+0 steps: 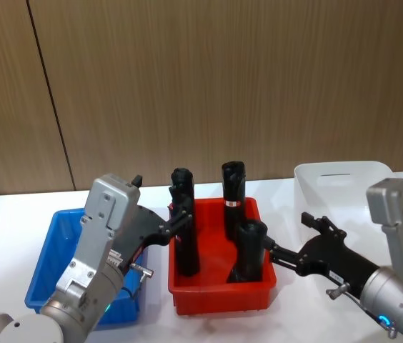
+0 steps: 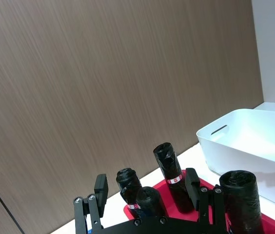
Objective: Pick the cotton swabs from the blue box and place them into the white box.
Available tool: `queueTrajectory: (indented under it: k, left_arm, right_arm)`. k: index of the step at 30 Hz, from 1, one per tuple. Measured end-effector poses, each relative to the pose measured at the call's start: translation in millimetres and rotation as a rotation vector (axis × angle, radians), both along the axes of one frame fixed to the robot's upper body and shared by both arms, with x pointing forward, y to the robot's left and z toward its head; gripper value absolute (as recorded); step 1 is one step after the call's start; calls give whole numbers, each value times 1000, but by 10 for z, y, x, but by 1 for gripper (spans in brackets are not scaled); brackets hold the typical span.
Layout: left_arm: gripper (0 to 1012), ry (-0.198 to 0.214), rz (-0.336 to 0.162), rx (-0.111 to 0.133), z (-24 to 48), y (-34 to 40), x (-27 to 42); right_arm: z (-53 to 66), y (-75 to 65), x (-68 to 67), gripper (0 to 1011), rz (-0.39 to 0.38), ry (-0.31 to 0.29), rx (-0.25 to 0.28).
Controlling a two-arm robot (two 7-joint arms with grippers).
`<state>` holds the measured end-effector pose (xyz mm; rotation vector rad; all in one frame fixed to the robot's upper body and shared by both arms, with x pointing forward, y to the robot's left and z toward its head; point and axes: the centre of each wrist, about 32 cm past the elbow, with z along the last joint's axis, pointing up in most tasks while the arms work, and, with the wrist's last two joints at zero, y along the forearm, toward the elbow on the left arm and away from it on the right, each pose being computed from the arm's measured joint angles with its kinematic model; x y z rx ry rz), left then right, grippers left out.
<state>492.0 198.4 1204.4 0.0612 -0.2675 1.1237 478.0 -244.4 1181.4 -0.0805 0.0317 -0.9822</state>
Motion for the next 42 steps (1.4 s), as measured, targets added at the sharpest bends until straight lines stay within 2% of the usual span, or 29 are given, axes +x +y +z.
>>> queueTrajectory:
  k: [15, 30, 42]
  left_arm:
    - [1004, 0, 0, 0, 0, 0, 0]
    - [1004, 0, 0, 0, 0, 0, 0]
    - [1004, 0, 0, 0, 0, 0, 0]
  right_arm:
    - [-88, 76, 242, 1002, 57, 50, -17]
    - [-210, 125, 452, 1002, 61, 98, -45]
    - [-260, 184, 587, 1002, 60, 120, -53]
